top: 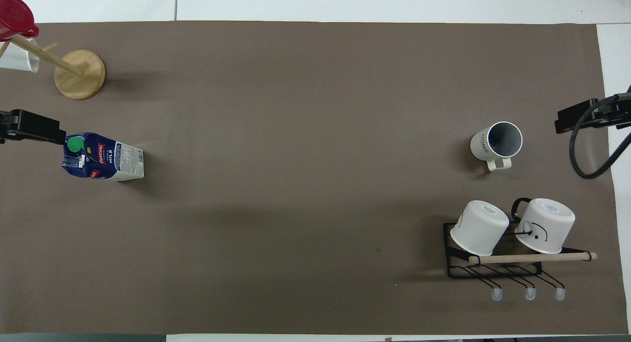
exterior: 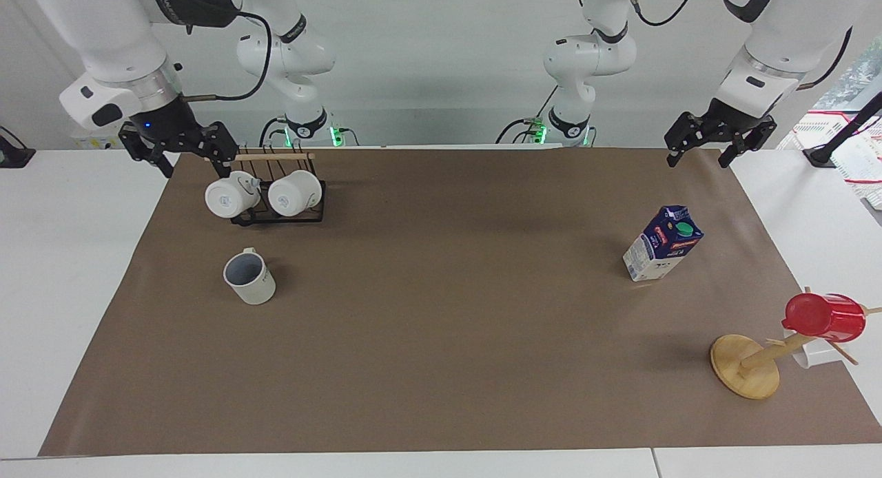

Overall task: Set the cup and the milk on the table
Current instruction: 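Reach the right gripper to the white mug and grasp it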

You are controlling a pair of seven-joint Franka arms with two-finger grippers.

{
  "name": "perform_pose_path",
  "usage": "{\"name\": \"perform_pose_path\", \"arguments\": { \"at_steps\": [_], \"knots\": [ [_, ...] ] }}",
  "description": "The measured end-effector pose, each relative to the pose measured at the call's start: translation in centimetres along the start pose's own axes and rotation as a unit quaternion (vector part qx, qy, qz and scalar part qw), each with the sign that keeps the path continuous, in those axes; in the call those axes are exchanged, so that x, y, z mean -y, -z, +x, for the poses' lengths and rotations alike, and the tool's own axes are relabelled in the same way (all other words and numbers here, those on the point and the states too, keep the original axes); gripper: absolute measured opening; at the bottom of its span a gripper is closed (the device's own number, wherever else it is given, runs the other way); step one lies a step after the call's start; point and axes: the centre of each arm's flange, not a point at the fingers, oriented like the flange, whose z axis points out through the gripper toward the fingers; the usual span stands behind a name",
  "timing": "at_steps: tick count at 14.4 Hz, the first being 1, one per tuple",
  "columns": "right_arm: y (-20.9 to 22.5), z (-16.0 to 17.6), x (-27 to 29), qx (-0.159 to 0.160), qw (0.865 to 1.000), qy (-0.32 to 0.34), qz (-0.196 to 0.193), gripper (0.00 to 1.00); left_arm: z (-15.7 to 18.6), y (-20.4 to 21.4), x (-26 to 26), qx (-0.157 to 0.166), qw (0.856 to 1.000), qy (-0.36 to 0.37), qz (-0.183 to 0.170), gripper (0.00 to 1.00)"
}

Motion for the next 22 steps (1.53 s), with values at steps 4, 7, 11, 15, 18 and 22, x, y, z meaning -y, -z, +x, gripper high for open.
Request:
{"name": "perform_pose_path", "arguments": {
  "at_steps": [4, 7, 11, 15, 18, 22],
  "knots": [
    [-7.6, -0.7, -2.2, -0.05, 0.993, 0.11, -0.003, 1.0, 0.0, 0.0, 0.0, 0.0, 1.0, 0.0, 0.0, 1.0],
    [-14.0, 1.4, -2.7, -0.067, 0.985, 0.157, -0.003, 1.0, 0.0, 0.0, 0.0, 0.0, 1.0, 0.0, 0.0, 1.0],
    [-21.7, 4.1, -3.3, -0.072, 0.973, 0.22, -0.003, 1.0, 0.0, 0.0, 0.0, 0.0, 1.0, 0.0, 0.0, 1.0],
    [-25.7, 3.5, -3.3, -0.071, 0.967, 0.243, 0.003, 0.96, 0.0, 0.0, 0.0, 0.0, 1.0, 0.0, 0.0, 1.0],
    [-26.4, 3.0, -2.6, -0.075, 0.966, 0.248, 0.002, 0.6, 0.0, 0.0, 0.0, 0.0, 1.0, 0.0, 0.0, 1.0],
    [-26.9, 2.8, -2.3, -0.071, 0.966, 0.25, 0.004, 0.19, 0.0, 0.0, 0.0, 0.0, 1.0, 0.0, 0.0, 1.0]
  ]
}}
